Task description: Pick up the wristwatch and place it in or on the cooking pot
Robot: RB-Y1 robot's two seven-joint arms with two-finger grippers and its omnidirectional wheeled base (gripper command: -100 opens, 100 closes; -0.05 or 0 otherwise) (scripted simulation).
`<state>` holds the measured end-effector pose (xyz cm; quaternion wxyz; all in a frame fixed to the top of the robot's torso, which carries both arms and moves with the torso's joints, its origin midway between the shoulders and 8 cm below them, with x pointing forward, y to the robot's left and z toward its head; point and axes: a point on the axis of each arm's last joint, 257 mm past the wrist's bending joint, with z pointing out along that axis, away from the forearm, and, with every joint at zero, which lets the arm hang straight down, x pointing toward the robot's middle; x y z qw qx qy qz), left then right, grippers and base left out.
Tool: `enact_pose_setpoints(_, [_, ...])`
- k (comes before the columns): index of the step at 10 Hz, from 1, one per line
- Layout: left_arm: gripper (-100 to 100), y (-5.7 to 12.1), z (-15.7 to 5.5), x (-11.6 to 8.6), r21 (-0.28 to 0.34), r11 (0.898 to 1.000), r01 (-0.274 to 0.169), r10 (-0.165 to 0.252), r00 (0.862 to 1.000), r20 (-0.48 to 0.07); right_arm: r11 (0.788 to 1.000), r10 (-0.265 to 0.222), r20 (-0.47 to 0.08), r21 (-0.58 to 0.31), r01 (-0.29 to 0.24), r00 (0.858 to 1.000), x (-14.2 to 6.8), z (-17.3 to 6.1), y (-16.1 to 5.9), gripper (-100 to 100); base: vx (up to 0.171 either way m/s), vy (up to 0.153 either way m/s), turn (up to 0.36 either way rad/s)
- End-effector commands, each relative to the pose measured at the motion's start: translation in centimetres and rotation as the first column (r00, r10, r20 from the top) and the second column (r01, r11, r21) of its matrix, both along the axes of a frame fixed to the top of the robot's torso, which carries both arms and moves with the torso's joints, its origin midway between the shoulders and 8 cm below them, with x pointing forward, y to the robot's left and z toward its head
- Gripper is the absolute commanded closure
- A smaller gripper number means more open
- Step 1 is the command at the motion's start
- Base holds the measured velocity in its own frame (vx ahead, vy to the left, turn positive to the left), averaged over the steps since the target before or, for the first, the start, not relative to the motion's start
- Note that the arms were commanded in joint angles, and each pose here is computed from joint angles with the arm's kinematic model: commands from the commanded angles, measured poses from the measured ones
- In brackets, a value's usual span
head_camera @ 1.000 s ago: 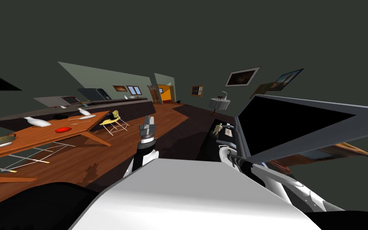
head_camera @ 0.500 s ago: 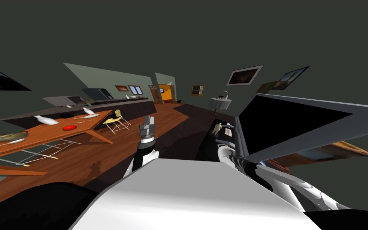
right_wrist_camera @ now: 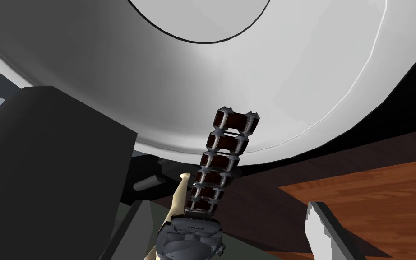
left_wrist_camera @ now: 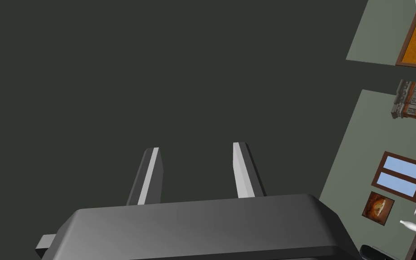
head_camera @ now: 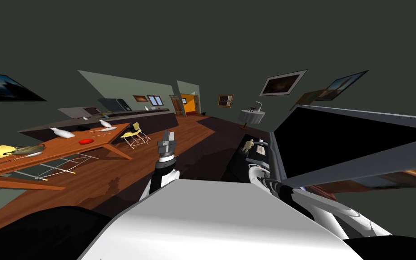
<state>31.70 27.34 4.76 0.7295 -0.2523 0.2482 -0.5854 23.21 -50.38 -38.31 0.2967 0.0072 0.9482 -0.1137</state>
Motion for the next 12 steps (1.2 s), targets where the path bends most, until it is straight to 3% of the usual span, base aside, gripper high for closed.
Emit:
enact_pose_setpoints(1, [0, 0.0, 0.0, 0.0, 0.000, 1.000, 0.000, 0.000, 1.000, 0.000, 1.000, 0.000, 0.000, 0.000, 0.000, 1.000, 0.0, 0.0, 0.0, -100, -0.003, 0.026, 0.015])
enact_pose_setpoints(3, [0, 0.0, 0.0, 0.0, 0.000, 1.000, 0.000, 0.000, 1.000, 0.000, 1.000, 0.002, -0.001, 0.009, -0.002, 1.000, -0.1, -0.1, 0.4, -100, 0.000, 0.004, -0.001])
enact_pose_setpoints(4, [0, 0.0, 0.0, 0.0, 0.000, 1.000, 0.000, 0.000, 1.000, 0.000, 1.000, 0.002, -0.001, 0.009, -0.002, 1.000, -0.1, -0.1, 0.4, 0, 0.000, 0.000, 0.000])
enact_pose_setpoints(5, [0, 0.0, 0.0, 0.0, 0.000, 1.000, 0.000, 0.000, 1.000, 0.000, 0.999, -0.031, 0.005, -0.034, 0.031, 1.000, 0.9, -0.2, -1.6, -100, -0.123, -0.031, 0.277])
enact_pose_setpoints(7, [0, 0.0, 0.0, 0.0, 0.000, 1.000, 0.000, 0.000, 1.000, 0.000, 0.999, -0.040, 0.013, -0.034, 0.041, 0.999, 2.2, 0.1, -1.9, -100, -0.125, -0.016, 0.068])
enact_pose_setpoints(12, [0, 0.0, 0.0, 0.0, 0.000, 1.000, 0.000, 0.000, 1.000, 0.000, 0.987, -0.119, 0.036, -0.105, 0.123, 0.992, 6.1, 0.9, -5.9, -100, -0.128, -0.005, 0.132])
